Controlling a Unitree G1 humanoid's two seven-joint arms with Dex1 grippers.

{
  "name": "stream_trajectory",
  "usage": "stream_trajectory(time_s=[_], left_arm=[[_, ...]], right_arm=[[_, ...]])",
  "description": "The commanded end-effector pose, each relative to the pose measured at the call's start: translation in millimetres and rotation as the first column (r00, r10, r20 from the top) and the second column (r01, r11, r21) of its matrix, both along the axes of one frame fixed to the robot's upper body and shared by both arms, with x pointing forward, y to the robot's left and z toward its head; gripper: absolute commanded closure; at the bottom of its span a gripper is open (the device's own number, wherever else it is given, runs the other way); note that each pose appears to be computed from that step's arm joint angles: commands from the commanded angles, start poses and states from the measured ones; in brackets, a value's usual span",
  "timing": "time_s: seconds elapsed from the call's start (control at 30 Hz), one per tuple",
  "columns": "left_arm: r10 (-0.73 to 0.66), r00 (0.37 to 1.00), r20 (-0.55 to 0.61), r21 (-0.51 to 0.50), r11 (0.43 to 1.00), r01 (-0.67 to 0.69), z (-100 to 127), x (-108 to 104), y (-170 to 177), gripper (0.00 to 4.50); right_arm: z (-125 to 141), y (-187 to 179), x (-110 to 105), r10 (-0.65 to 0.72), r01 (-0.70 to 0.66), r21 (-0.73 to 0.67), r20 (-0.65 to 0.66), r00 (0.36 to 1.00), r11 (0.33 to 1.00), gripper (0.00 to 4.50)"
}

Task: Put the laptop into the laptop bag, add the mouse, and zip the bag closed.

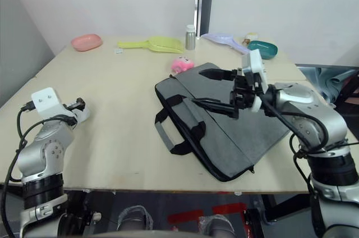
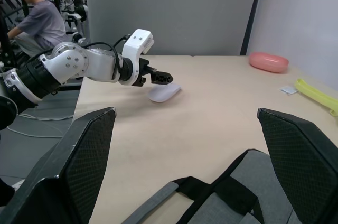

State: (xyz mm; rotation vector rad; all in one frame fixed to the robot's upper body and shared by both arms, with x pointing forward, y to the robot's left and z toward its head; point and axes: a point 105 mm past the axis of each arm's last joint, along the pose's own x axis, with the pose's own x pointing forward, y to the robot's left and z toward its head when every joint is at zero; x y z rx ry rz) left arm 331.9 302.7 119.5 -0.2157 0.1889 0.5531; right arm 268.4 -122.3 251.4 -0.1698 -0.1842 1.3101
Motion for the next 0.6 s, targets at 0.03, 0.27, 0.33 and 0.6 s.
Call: stream_trajectory(time_s=[0.03, 0.27, 0.33, 0.6], left_arm=[[0.021, 0.999, 0.031, 0.031, 0.999, -0.022, 9, 5, -1, 0.0], [0.055, 0.998, 0.005, 0.021, 0.998, -0.055, 0, 10, 0, 0.0], [0.064, 0.998, -0.001, 0.033, 0.997, -0.064, -1, 10, 1, 0.0], [0.063, 0.998, -0.005, 0.007, 0.998, -0.063, -6, 15, 0, 0.0]], right_arm=[[13, 0, -7, -0.003, 0.003, -0.002, 0.055, 0.998, 1.0, 0.03], [14, -1, -11, -0.016, 0.016, -0.006, 0.051, 0.999, 1.0, 0.03], [14, -2, -12, -0.022, 0.023, -0.008, 0.053, 0.998, 1.0, 0.03], [13, -1, -15, -0.025, 0.026, -0.01, 0.049, 0.998, 1.0, 0.03]])
